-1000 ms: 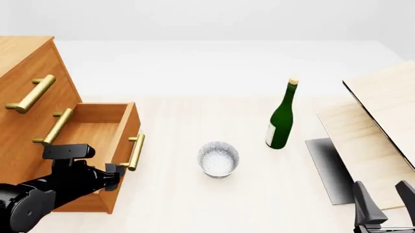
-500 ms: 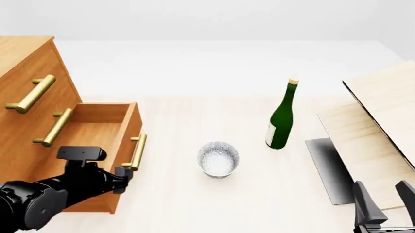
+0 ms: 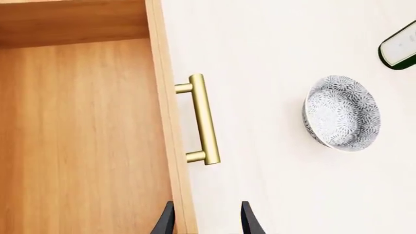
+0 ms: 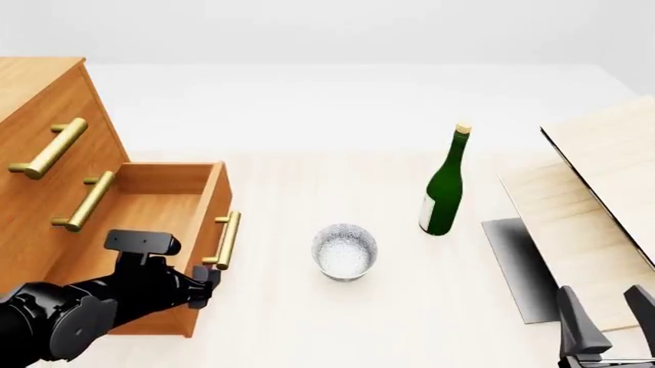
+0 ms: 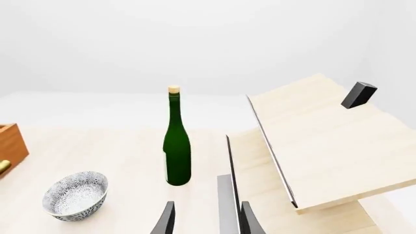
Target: Put the bowl in the bottom drawer of the cabinet and close it.
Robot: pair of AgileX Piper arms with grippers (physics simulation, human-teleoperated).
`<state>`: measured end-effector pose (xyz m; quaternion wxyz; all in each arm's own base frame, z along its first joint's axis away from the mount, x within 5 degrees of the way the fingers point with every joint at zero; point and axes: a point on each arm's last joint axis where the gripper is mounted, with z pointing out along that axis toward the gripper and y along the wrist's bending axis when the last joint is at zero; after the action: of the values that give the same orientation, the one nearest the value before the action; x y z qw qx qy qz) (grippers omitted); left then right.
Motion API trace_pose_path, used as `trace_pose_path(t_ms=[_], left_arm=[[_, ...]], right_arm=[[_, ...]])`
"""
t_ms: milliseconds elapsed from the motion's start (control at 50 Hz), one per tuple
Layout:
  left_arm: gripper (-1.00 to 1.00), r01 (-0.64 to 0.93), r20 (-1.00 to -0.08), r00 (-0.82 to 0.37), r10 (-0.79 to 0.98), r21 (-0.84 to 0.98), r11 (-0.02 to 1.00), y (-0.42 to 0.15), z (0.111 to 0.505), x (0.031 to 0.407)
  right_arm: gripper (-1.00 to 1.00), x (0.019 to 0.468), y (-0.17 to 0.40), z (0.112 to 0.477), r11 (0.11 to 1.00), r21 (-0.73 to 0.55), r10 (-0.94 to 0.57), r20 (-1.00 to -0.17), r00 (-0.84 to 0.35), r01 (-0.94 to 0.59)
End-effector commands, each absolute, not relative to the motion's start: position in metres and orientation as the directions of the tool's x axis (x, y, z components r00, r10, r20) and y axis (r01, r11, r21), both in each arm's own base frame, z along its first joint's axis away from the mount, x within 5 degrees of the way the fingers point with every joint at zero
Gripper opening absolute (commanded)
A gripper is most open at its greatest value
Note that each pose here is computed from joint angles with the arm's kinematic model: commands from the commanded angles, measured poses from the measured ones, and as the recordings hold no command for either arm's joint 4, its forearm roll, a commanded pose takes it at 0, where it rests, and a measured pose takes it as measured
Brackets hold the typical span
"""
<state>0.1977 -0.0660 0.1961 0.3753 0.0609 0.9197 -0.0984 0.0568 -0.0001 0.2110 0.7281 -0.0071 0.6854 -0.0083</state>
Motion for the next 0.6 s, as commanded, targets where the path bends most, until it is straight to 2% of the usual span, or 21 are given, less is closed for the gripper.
trace_pose_path(t_ms=[20,600], left_arm=[[1.0,0.223,-0.703,-0.708,0.066,-0.134,0.965,-0.074,0.195,0.197],[1.0,0.274,-0.751,-0.653,0.092,-0.121,0.954,-0.077,0.222,0.19]], right_arm=[[1.0,0.057,0.0,0.212,1.0,-0.016,-0.017,-0.998,0.068,0.006],[1.0,0.057,0.0,0.212,1.0,-0.017,-0.017,-0.998,0.068,0.006]])
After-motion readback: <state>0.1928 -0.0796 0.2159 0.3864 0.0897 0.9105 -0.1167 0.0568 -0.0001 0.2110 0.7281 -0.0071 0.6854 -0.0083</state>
